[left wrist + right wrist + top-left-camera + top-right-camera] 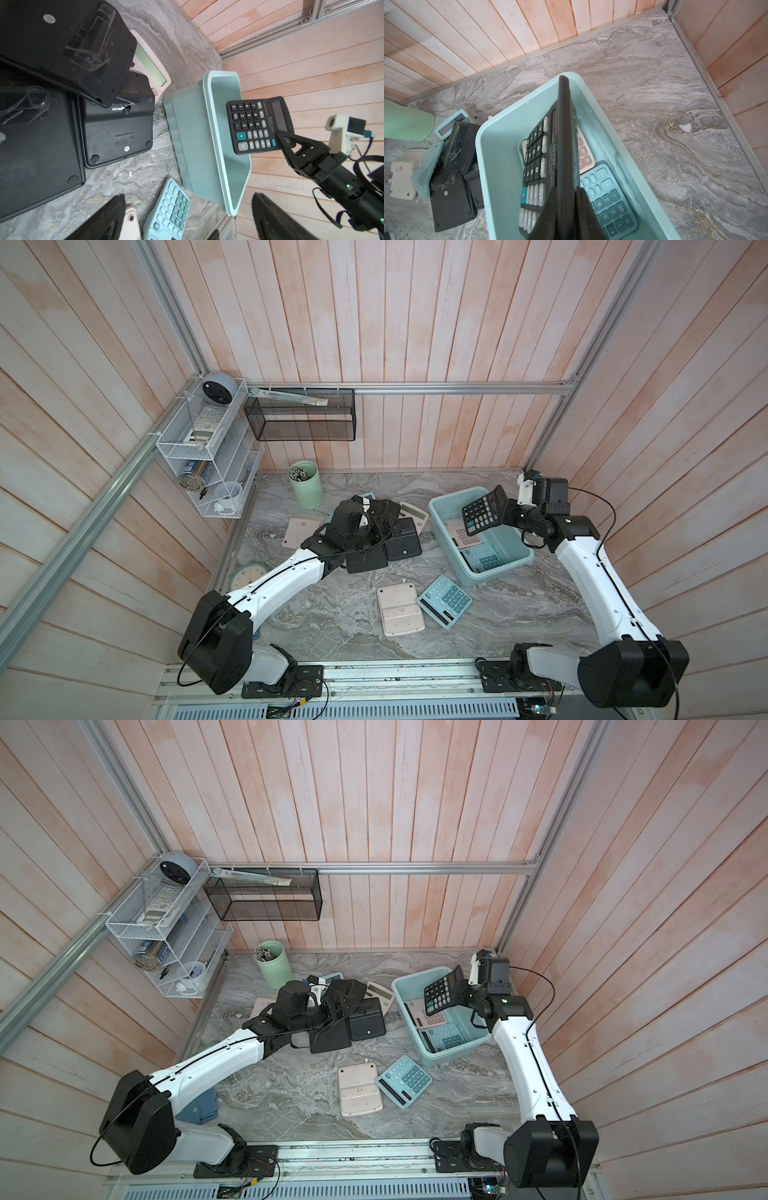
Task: Put the calculator in the storage box
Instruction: Place the calculator in the storage box.
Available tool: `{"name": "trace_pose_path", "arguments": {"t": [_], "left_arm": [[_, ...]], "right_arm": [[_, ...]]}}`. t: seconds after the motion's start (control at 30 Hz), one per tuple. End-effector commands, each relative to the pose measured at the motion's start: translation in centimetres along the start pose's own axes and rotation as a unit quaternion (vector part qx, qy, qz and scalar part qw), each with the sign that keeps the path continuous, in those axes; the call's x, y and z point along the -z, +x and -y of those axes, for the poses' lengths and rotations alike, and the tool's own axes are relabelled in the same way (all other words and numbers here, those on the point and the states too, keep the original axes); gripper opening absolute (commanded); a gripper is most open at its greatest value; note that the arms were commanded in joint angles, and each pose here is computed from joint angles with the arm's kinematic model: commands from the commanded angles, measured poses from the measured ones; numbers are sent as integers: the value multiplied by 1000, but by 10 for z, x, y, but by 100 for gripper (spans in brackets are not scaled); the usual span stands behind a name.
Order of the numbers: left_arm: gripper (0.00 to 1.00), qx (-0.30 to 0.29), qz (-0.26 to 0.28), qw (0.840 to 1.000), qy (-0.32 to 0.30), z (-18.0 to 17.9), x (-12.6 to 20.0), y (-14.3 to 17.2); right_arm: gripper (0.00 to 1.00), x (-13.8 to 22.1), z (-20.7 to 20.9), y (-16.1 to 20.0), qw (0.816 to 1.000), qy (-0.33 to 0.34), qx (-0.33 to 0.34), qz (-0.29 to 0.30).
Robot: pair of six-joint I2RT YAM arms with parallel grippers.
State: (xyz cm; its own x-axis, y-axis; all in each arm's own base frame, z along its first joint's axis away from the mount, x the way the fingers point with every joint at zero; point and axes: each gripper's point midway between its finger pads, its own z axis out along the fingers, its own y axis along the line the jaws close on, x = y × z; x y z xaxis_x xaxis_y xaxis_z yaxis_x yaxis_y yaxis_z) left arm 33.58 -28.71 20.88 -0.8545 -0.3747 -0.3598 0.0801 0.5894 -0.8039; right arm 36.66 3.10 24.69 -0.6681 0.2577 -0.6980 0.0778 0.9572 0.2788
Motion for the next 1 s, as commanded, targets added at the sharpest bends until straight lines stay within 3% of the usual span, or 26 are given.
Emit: {"name": "trace_pose_path", "arguments": {"t": [0.0, 0.13, 0.3, 0.6, 0.97], "left_arm": [[100, -13, 20, 1000, -4, 2, -10, -13], [100, -43, 44, 997, -42, -4, -10, -35], [100, -35, 17, 996, -82, -2, -7, -46], [100, 78, -15, 993, -85, -19, -12, -54], [100, 96, -38, 984, -148, -23, 13, -76]], "right_arm": [[0, 13, -10, -18, 999, -21, 15, 47], [0, 21, -11, -25, 996, -23, 31, 79], [0, 25, -19, -28, 993, -48, 45, 98], [0, -9, -15, 0, 997, -37, 57, 42], [0, -43, -4, 25, 994, 33, 100, -12]]}}
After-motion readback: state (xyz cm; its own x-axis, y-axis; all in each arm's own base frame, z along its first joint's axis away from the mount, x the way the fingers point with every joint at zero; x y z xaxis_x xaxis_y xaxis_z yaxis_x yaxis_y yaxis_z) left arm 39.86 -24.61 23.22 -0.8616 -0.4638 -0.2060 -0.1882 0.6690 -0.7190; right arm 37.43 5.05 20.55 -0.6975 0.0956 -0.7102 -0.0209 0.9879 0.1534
